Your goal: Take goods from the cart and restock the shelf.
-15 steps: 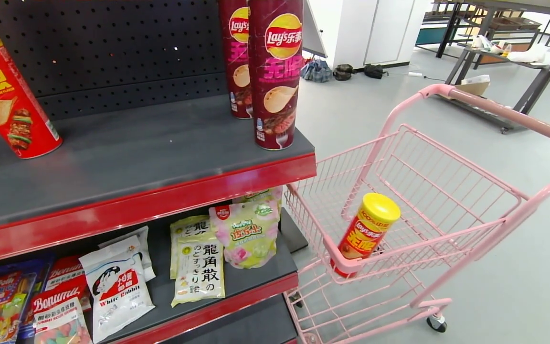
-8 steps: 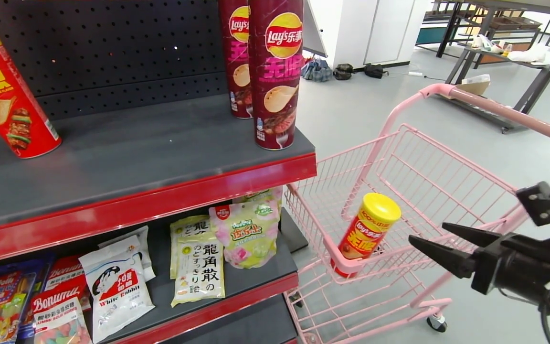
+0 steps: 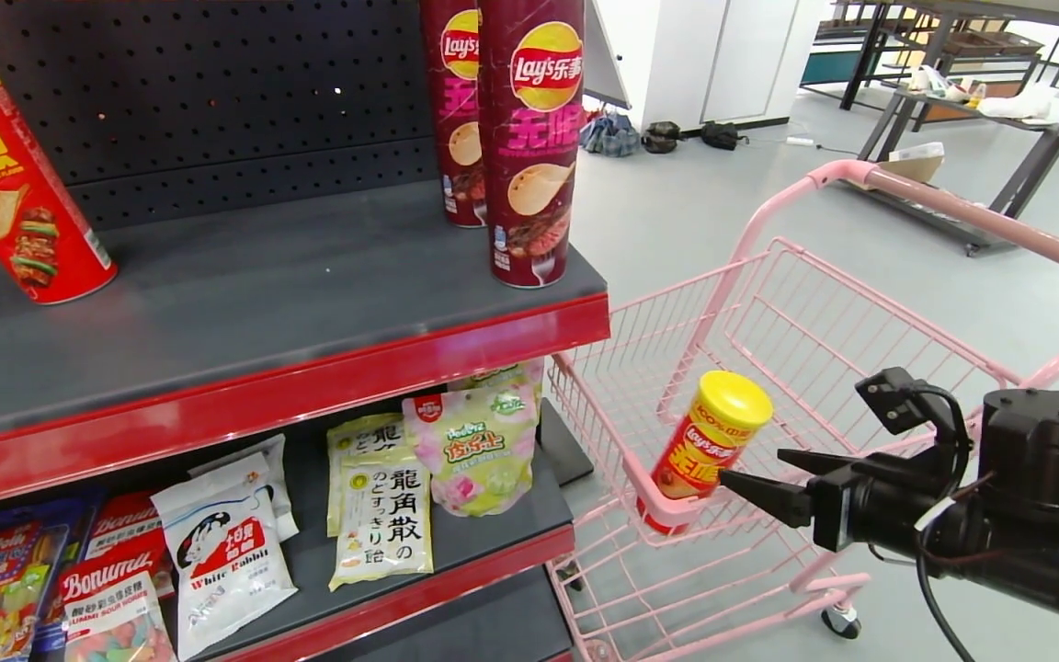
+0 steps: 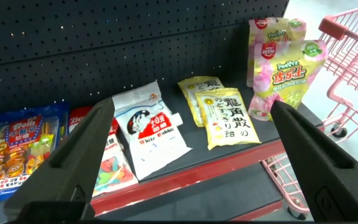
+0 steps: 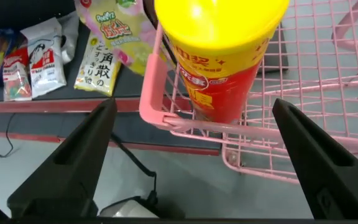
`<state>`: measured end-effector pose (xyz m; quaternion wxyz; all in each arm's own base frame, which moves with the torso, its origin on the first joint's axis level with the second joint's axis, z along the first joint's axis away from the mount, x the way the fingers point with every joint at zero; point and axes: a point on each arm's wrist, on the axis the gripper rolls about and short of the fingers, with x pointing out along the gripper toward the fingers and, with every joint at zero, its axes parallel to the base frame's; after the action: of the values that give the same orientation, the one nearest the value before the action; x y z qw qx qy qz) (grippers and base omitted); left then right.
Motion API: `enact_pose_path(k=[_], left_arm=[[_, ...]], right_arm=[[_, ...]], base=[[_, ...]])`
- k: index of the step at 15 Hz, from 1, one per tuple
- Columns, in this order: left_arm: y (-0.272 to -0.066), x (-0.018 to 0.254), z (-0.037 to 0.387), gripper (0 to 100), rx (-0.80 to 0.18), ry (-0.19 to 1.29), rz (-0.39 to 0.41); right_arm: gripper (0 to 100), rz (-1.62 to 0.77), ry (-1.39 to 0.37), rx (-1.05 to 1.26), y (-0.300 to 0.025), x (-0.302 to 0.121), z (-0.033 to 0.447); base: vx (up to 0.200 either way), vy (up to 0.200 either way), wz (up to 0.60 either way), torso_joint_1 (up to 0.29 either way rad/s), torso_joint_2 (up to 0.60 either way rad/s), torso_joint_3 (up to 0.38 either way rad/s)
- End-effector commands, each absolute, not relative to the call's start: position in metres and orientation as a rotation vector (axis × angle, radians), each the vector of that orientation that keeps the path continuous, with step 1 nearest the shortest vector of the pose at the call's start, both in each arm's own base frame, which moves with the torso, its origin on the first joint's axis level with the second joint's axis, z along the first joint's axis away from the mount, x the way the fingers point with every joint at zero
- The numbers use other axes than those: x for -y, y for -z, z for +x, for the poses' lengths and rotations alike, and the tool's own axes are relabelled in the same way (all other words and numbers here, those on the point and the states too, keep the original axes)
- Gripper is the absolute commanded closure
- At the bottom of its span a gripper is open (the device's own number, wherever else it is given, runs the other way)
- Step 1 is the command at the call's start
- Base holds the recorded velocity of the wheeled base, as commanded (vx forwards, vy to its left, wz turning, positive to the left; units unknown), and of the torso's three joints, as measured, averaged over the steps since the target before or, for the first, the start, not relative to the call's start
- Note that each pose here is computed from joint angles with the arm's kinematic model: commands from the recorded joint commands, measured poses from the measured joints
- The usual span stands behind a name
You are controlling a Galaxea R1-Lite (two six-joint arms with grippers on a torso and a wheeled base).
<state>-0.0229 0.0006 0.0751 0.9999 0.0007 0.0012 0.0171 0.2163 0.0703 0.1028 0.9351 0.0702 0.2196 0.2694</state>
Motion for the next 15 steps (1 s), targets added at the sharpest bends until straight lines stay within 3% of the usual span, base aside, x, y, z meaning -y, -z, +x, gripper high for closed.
enact_pose_path(k=[1, 8, 15], left_arm=[[-0.075, -0.001, -0.023, 0, -0.003, -0.035, 0.002], [-0.075, -0.001, -0.023, 0, -0.003, -0.035, 0.002], [-0.075, -0.001, -0.023, 0, -0.003, -0.035, 0.002]], right_arm=[[0, 0.144, -0.547, -0.480, -0.094, -0.073, 0.227], [0, 0.154, -0.502, -0.476, -0.087, -0.071, 0.264], [0, 0.154, -0.506, -0.446, -0.060, -0.079, 0.294]], base=[[0.000, 0.000, 0.00, 0.000, 0.00, 0.000], [0.000, 0.000, 0.00, 0.000, 0.00, 0.000], [0.000, 0.000, 0.00, 0.000, 0.00, 0.000]])
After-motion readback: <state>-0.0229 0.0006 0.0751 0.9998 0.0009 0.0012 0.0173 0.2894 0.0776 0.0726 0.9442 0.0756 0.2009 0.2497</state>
